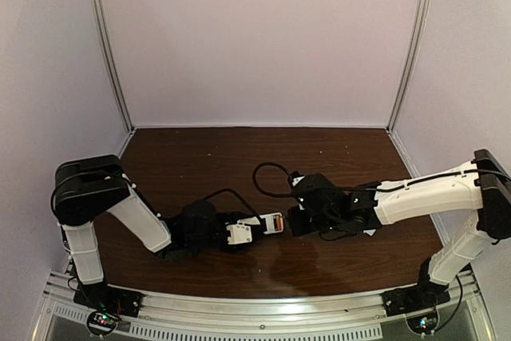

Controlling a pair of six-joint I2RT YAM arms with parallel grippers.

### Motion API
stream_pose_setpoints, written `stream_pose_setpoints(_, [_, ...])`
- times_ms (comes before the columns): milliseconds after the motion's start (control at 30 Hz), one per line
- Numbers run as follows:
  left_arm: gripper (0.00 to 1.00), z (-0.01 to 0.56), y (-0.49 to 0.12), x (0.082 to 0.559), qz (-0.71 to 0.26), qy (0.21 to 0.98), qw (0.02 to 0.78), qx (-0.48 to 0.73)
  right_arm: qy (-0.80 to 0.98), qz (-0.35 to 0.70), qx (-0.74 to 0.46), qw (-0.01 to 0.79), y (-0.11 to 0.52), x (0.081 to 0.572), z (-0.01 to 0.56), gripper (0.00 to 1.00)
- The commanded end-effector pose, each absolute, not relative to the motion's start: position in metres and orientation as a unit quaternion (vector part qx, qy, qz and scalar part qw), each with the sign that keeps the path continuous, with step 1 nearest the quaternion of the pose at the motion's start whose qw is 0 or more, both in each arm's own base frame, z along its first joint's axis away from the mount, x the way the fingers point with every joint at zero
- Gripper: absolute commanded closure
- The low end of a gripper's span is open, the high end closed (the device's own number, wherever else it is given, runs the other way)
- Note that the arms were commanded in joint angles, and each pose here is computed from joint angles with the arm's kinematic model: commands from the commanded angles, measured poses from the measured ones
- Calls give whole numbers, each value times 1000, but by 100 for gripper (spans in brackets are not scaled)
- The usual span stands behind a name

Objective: Unload the batteries from the remote control

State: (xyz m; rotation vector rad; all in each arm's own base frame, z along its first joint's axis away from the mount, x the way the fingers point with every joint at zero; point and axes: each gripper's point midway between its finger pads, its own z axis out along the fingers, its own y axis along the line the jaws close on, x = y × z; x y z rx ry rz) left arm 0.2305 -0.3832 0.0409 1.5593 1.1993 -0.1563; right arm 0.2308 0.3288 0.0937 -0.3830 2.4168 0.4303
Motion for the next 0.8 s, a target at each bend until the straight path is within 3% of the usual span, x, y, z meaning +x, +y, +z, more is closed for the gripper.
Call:
stream_pose_setpoints(0, [100, 51, -401, 220, -87, 467, 570, 670, 911, 218, -193, 293, 328, 213, 80, 100])
stream_pose_setpoints(267, [100, 51, -401, 218, -90, 463, 572, 671, 873, 291, -237, 311, 327, 201, 94, 100])
stream_pose_setpoints(767, [100, 50, -400, 217, -90, 459, 573, 673, 883, 276, -238, 297, 314, 199, 73, 100])
